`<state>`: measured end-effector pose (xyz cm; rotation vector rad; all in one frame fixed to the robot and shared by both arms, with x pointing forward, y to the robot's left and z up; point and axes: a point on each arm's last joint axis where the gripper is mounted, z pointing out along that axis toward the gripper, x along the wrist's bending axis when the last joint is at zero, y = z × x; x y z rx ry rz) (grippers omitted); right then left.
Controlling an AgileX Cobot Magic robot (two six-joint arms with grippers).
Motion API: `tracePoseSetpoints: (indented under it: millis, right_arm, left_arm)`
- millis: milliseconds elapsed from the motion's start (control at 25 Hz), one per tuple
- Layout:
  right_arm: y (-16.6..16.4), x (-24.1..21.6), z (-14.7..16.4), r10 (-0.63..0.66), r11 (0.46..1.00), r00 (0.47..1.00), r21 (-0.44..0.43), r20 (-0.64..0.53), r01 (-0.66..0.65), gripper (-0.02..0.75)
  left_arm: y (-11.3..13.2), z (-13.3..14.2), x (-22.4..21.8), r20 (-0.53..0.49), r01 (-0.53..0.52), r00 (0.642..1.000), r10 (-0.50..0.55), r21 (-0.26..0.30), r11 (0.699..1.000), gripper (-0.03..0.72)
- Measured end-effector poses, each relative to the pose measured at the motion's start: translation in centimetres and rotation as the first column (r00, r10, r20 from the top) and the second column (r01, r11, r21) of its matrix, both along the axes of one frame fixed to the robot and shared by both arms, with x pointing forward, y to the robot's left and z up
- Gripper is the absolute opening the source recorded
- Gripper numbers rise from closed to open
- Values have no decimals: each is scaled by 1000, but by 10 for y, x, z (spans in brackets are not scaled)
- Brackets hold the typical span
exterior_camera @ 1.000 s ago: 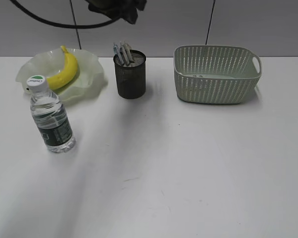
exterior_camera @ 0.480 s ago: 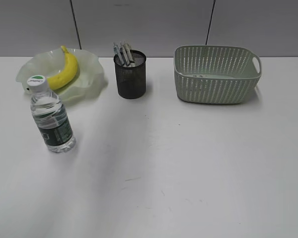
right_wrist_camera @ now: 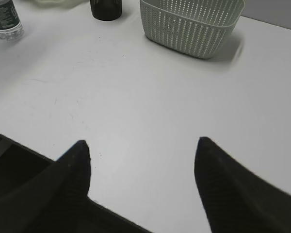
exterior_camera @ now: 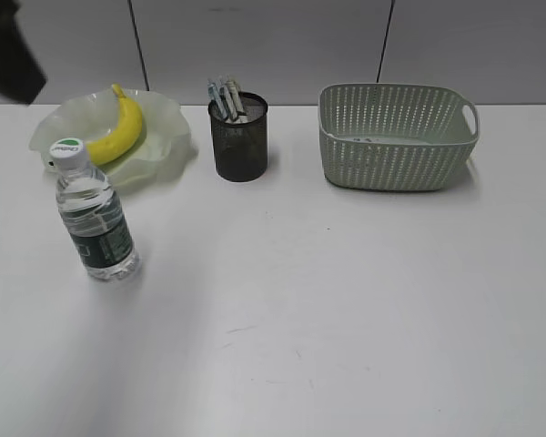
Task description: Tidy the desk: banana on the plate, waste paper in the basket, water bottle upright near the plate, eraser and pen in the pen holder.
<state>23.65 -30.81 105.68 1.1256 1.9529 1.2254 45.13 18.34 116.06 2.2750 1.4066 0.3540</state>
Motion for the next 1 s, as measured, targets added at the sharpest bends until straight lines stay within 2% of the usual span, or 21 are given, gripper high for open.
tracePoseSetpoints:
  millis: [200,360,640,840,1000]
  right_arm:
    - [0,0,0,0,1000,1000,1,0,0,531]
    - [0,0,0,0,1000,1000,1,0,0,531]
    - [0,0,0,-1,1000,1000,2,-1,1,530]
    - [0,0,0,-1,1000,1000,2,-1,1,530]
    - [0,0,0,-1,1000,1000,2,-1,1,530]
  left_arm:
    - [33,-28,-60,41,2,999,-1,-23,1000,330]
    - [60,-51,-109,128,10,992,1,-84,996,328]
    - [92,-98,-166,227,21,974,11,-139,990,327]
    - [107,-97,-192,362,46,931,35,-214,976,324]
    - [112,-96,-204,419,65,907,49,-254,965,321]
